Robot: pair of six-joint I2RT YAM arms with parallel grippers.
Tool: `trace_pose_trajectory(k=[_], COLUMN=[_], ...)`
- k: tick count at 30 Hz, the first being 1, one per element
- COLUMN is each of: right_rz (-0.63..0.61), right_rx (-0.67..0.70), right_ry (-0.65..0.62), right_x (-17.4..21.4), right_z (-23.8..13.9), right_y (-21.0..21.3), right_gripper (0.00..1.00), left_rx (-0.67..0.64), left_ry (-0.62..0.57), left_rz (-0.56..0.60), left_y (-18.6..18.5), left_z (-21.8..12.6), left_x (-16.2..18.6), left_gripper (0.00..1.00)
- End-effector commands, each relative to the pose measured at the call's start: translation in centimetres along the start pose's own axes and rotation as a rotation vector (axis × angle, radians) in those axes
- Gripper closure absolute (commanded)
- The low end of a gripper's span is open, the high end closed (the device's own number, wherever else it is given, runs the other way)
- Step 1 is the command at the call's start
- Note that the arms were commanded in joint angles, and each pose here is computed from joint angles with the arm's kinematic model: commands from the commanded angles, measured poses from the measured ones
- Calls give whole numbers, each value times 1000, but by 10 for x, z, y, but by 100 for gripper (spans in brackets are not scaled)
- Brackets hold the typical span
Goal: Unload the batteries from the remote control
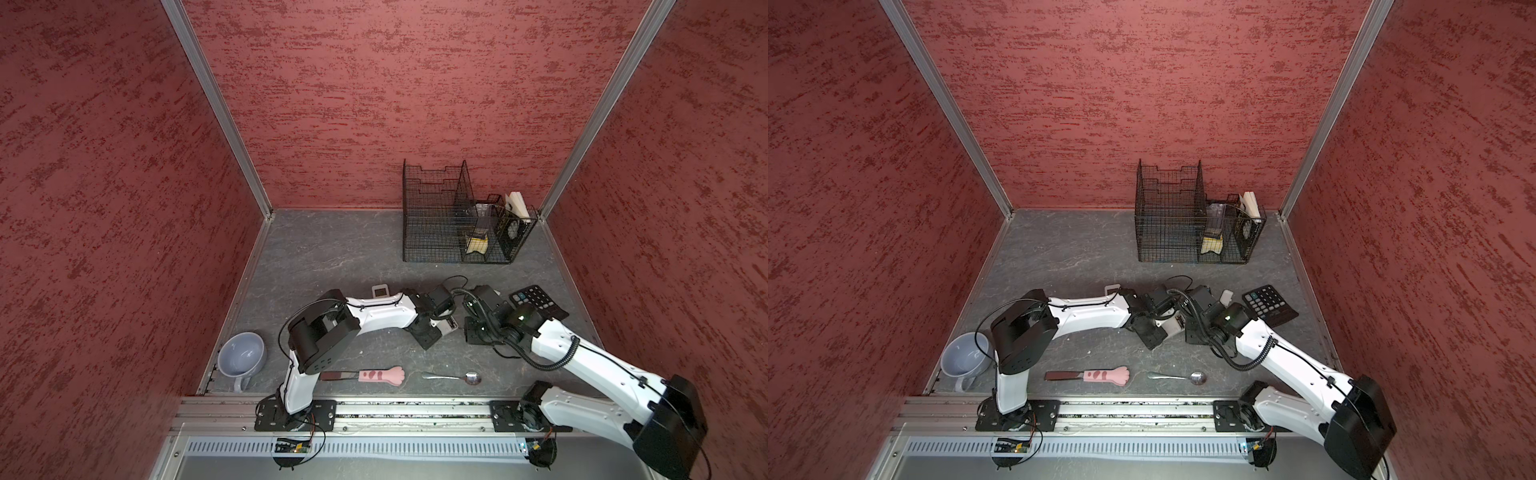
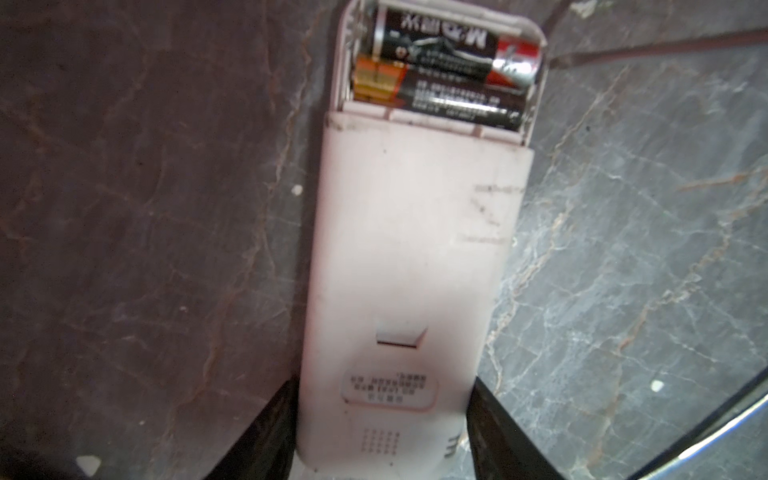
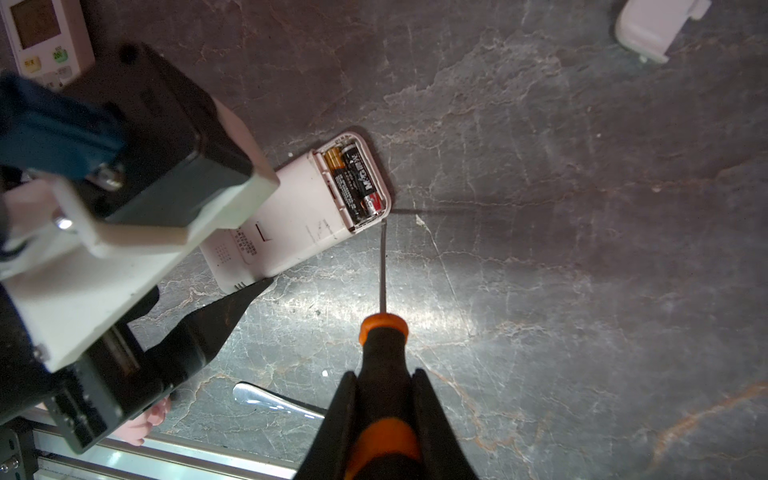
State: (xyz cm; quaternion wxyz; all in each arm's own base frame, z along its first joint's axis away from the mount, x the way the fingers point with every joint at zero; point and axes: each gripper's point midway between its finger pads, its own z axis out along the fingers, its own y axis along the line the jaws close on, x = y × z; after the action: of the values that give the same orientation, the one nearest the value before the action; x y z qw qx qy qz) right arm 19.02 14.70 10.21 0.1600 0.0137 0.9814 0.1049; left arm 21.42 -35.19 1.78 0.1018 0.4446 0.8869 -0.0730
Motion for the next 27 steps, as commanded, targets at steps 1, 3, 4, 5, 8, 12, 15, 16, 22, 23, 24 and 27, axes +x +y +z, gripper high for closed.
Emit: trace_pose_trajectory(k=[1,3,4,5,8,12,15,16,22,23,24,27], right_rz=[-2,-4,-3,-5,-5,1,2,3,3,2,0,0], right_rx=[-27,-27,-29,-28,-27,-32,-37,-37,-38,-38,-36,-26], right_ry=[-30,-32,-32,-32,-33,-29,-26,-26,-12,-12,-11,-15], right_x=[-11,-12,-12,-12,-12,-10,-9,-9,-6,-6,-5,-6], right_z=[-11,-12,-12,-12,-11,-6,-3,-1,3,3,3,-1], right_y=[8,8,8,8,8,8,8,8,8,8,7,5], right_gripper=[100,100,100,100,100,100,100,100,100,100,100,100], left_rx=[5,5,5,5,5,6,8,7,5,5,5,5], left_ry=[104,105,103,106,107,106,107,104,107,107,106,107], left_rz=[10,11,11,10,11,12,12,12,13,13,13,13], left_y=[-1,-1,-1,-1,-1,-1,-2,-1,-1,-1,-1,-1], left_z=[29,30,30,30,30,30,30,30,31,31,31,31], left_x=[30,30,30,31,31,31,31,30,31,31,31,31], left_gripper=[38,38,38,38,38,38,38,38,38,38,38,38])
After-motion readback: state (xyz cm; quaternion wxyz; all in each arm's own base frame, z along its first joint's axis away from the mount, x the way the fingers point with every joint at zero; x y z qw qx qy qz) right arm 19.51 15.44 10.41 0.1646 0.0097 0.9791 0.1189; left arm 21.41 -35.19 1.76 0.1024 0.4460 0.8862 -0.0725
